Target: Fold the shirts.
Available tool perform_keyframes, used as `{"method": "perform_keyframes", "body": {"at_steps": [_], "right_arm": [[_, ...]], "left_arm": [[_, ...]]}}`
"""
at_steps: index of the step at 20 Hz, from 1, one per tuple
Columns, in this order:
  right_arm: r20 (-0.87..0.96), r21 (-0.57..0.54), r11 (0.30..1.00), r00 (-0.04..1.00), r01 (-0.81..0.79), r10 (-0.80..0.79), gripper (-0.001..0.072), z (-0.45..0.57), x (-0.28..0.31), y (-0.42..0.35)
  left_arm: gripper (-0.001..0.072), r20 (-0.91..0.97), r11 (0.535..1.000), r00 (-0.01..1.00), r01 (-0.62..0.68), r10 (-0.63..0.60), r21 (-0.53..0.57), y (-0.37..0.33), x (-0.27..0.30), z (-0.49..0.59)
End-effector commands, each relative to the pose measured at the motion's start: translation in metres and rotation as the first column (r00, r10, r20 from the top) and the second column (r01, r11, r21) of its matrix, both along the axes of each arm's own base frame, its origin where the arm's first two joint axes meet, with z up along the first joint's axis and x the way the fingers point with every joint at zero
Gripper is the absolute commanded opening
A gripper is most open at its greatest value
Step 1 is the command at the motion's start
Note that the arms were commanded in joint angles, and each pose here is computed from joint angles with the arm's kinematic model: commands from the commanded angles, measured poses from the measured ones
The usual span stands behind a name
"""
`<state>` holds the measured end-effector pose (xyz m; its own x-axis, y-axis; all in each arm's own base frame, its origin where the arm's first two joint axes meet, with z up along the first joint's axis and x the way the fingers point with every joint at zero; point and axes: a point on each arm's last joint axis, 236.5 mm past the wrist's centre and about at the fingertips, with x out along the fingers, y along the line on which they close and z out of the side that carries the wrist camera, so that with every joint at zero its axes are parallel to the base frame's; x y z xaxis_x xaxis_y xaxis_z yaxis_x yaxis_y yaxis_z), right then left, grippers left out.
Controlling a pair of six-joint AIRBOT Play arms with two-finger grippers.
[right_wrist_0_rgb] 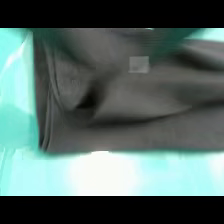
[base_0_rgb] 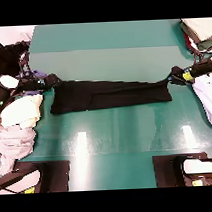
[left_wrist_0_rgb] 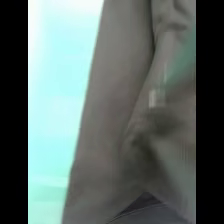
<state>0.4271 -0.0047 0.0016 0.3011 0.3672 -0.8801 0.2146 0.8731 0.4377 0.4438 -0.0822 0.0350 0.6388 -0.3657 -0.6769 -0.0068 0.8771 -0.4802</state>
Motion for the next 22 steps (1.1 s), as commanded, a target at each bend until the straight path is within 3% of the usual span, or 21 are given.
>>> {"method": "perform_keyframes", "body": {"at_steps": [1,5,6,7,8,12,18,20,22], "right_arm": [[0.032,-0.003,1.000,0.999,0.014,-0.014,0.0571,0.007,0.019,-0.006],[-0.037,0.016,1.000,0.999,-0.009,0.009,0.0570,0.009,-0.004,-0.033],[-0.083,0.035,0.999,0.996,-0.019,0.022,0.0570,0.001,-0.015,-0.038],[-0.130,0.059,0.998,0.991,-0.033,0.040,0.0570,-0.008,-0.025,-0.043],[-0.179,0.091,0.995,0.982,-0.048,0.063,0.0570,-0.019,-0.034,-0.045],[-0.231,0.233,0.971,0.966,-0.058,0.113,0.0570,-0.053,-0.037,-0.036],[-0.238,0.324,0.943,0.958,-0.078,0.160,0.0564,-0.087,-0.025,-0.007],[-0.204,0.342,0.932,0.959,-0.120,0.198,0.0469,-0.087,-0.020,0.007],[-0.185,0.342,0.928,0.958,-0.148,0.221,0.0302,-0.087,-0.018,0.014]], "left_arm": [[0.0649,0.017,1.000,1.000,-0.012,0.012,-0.006,0.001,0.012,0.005],[0.0647,-0.038,0.995,0.995,0.092,-0.093,-0.030,-0.018,-0.004,0.022],[0.0490,-0.061,0.993,0.991,0.115,-0.118,-0.039,-0.022,-0.010,0.021],[0.0191,-0.079,0.991,0.988,0.130,-0.133,-0.044,-0.025,-0.015,0.019],[0.0036,-0.092,0.988,0.984,0.151,-0.154,-0.042,-0.027,-0.019,0.017],[0.0025,-0.138,0.981,0.972,0.187,-0.193,-0.057,-0.032,-0.032,0.012],[0.0025,-0.156,0.978,0.966,0.198,-0.206,-0.064,-0.034,-0.037,0.010],[0.0025,-0.156,0.978,0.966,0.198,-0.206,-0.064,-0.034,-0.037,0.010],[0.0025,-0.161,0.979,0.967,0.189,-0.199,-0.071,-0.034,-0.037,0.010]]}}
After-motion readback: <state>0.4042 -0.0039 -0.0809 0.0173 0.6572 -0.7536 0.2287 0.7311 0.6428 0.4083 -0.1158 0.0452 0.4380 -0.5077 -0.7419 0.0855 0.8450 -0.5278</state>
